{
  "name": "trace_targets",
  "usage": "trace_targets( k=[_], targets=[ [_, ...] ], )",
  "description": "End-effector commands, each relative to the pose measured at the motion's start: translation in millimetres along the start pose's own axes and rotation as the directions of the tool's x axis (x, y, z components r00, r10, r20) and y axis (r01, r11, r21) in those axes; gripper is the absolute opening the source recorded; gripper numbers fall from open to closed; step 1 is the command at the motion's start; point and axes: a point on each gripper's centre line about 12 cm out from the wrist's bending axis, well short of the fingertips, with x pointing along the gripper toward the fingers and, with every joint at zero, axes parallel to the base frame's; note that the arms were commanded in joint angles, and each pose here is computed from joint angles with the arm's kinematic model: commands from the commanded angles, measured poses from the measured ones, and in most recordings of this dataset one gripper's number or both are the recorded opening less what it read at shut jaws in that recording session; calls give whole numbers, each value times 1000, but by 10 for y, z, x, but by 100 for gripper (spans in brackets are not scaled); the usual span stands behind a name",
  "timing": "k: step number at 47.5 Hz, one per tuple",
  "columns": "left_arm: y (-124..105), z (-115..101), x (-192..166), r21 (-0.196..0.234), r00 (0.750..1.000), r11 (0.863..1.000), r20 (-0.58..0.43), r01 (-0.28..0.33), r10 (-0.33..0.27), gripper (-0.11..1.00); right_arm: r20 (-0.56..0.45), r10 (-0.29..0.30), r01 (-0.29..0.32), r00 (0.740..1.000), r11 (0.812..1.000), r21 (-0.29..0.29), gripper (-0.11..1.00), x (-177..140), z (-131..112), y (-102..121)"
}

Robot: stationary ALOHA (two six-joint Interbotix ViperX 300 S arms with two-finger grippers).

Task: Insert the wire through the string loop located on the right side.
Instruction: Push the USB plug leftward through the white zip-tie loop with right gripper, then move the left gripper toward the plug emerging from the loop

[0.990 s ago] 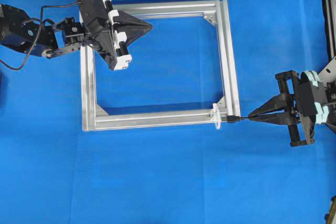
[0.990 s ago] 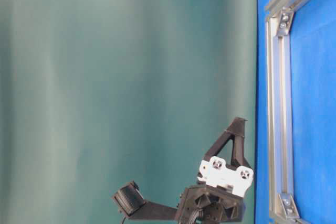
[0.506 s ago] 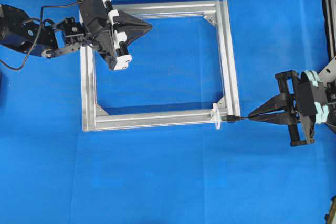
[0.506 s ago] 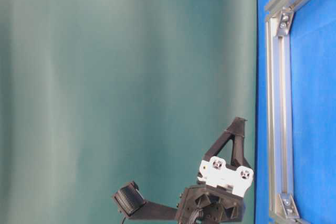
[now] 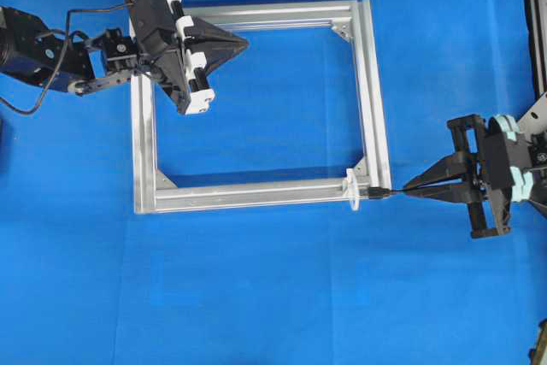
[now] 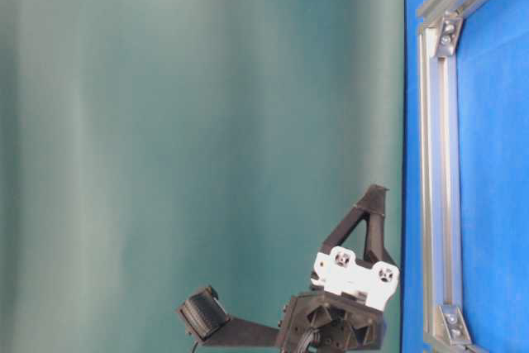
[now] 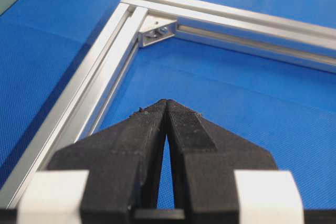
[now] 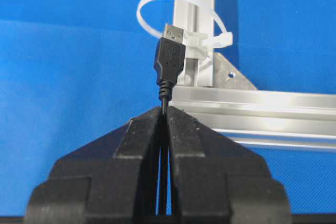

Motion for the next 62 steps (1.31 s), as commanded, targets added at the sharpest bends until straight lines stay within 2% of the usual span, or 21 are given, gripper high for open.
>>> trace_targets(
  k=[1,11,26,43,54,62],
  targets=[
    [-5,167,-12,1,999,1000,54,3,-3,0,43,-2,2,999,1000,2,-3,58,112,19],
    [-10,161,-11,1,999,1000,52,4,-4,0,68,-35,35,997,999,13,-3,230,185,5],
    [-5,168,-8,-1,998,1000,55,3,-3,0,55,-50,50,997,999,13,-3,607,331,65],
    [-68,147,-20,4,999,1000,48,19,-19,0,53,-64,63,997,998,19,-3,648,343,34],
    [-299,94,-61,4,996,997,33,80,-80,0,54,-63,62,997,998,19,-3,650,348,36],
    [-639,36,-137,6,985,985,15,170,-170,0,53,-66,65,996,998,21,-3,648,343,29]
  ],
)
